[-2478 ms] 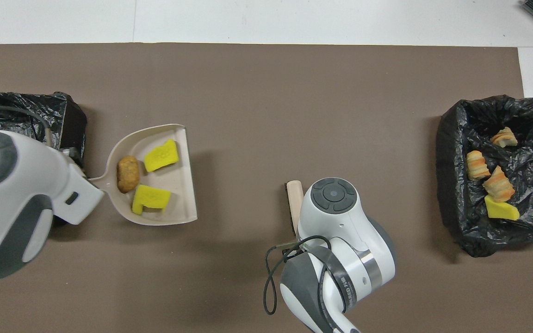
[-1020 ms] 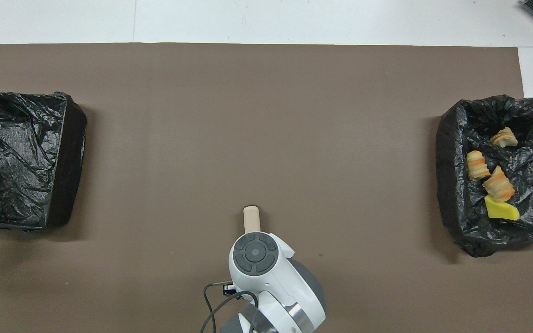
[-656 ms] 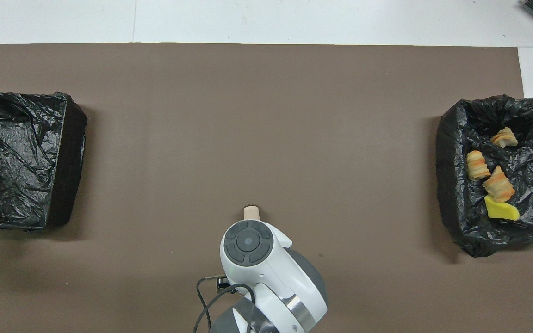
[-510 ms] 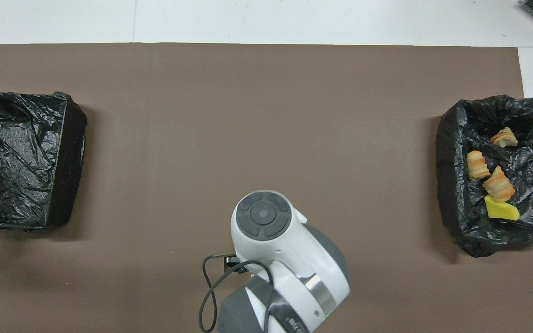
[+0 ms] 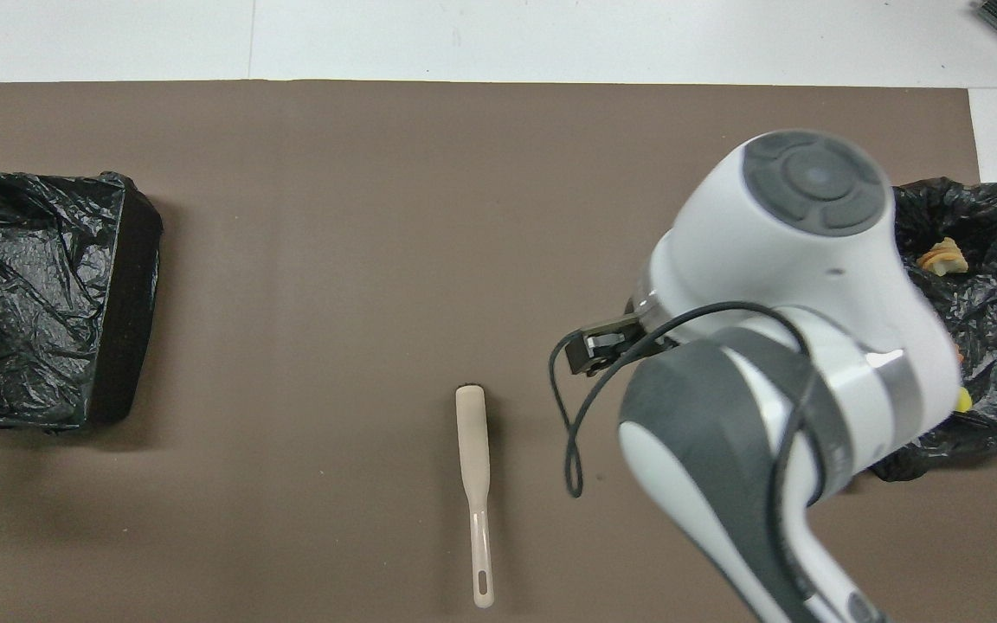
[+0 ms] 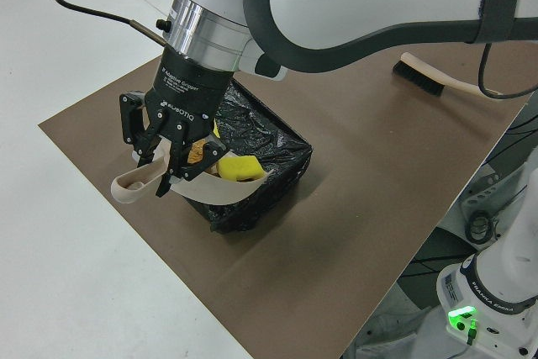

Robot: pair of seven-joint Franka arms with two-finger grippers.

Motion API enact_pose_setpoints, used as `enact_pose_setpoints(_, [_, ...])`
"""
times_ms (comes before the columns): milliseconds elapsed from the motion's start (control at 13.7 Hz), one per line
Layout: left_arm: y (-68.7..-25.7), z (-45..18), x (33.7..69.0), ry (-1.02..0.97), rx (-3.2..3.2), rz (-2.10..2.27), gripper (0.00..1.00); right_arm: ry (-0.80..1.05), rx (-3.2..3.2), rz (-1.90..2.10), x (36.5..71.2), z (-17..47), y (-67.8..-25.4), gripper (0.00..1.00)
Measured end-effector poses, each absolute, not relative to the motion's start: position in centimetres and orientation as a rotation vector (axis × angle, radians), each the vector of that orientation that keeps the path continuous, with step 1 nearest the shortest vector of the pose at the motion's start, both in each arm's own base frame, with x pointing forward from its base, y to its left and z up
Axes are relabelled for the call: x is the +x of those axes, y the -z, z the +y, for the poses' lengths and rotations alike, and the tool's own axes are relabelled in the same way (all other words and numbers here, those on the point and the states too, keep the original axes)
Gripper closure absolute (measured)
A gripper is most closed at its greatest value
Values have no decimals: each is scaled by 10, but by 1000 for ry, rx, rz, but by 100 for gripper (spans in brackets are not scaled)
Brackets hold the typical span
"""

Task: Sweep and dump trash in bin

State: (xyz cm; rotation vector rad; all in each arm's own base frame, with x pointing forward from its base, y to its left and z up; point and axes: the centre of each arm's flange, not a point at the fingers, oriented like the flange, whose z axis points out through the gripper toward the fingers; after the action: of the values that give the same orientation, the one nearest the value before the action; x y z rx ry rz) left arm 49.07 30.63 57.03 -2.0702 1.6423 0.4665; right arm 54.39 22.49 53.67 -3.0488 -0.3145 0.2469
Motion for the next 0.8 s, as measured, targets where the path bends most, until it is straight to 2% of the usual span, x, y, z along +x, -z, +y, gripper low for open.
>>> enact_pose_setpoints(292, [-560, 278, 502, -588, -2010, 1626, 68, -174, -3163, -312, 581, 104, -549, 0])
enact_pose_setpoints(802, [-548, 213, 514, -847, -1907, 1417, 68, -103, -3183, -90, 578, 20, -583, 0])
